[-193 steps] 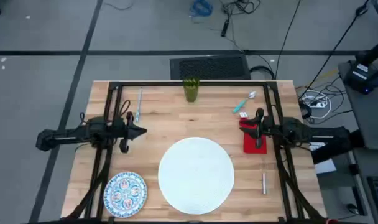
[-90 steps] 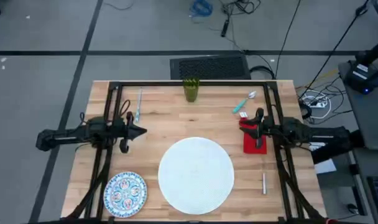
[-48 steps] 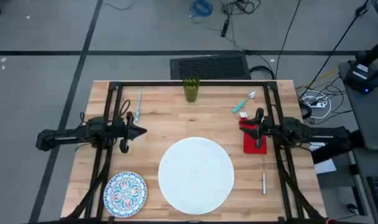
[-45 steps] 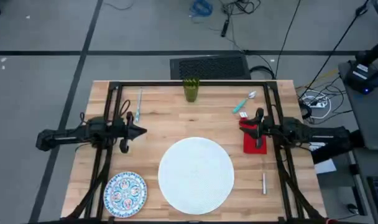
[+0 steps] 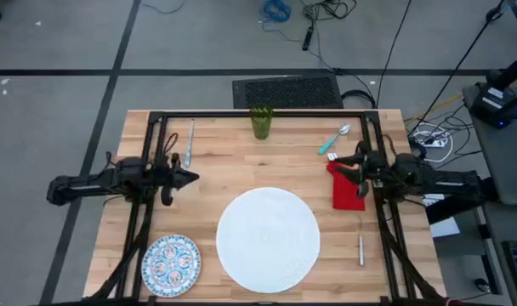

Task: Set table place
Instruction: Move the white placemat to the center of the table

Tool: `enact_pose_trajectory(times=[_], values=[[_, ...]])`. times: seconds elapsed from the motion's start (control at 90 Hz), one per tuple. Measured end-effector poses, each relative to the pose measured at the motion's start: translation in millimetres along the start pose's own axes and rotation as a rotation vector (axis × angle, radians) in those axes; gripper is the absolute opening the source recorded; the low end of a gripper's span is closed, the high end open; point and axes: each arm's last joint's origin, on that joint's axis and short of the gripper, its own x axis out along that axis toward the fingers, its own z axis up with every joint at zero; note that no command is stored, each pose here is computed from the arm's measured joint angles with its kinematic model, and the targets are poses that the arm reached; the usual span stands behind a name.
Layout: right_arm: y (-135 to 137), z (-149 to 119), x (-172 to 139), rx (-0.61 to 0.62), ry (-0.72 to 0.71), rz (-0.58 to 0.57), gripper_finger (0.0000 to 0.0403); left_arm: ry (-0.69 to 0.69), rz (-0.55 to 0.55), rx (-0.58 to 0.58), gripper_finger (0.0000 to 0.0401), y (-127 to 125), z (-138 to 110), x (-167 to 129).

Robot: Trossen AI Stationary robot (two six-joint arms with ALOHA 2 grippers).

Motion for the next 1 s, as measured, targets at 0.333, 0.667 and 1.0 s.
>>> enact_pose_trajectory(times=[0.333,0.667,1.0], values=[[10.0,117.9,24.2,-0.087,0.191,-0.156,0.0125,-0.029,0.037,0.111,0.0,-36.9,96.6,1.1],[24.5,193.5,83.2,-0.055,0.28,-0.051,0.0125,0.057,0.166,0.208,0.0,-67.6,187.4,31.3],[28.6,202.1,108.4,0.044,0.269,-0.041,0.0125,0.039,0.15,0.2,0.0,-73.2,203.3,45.0]])
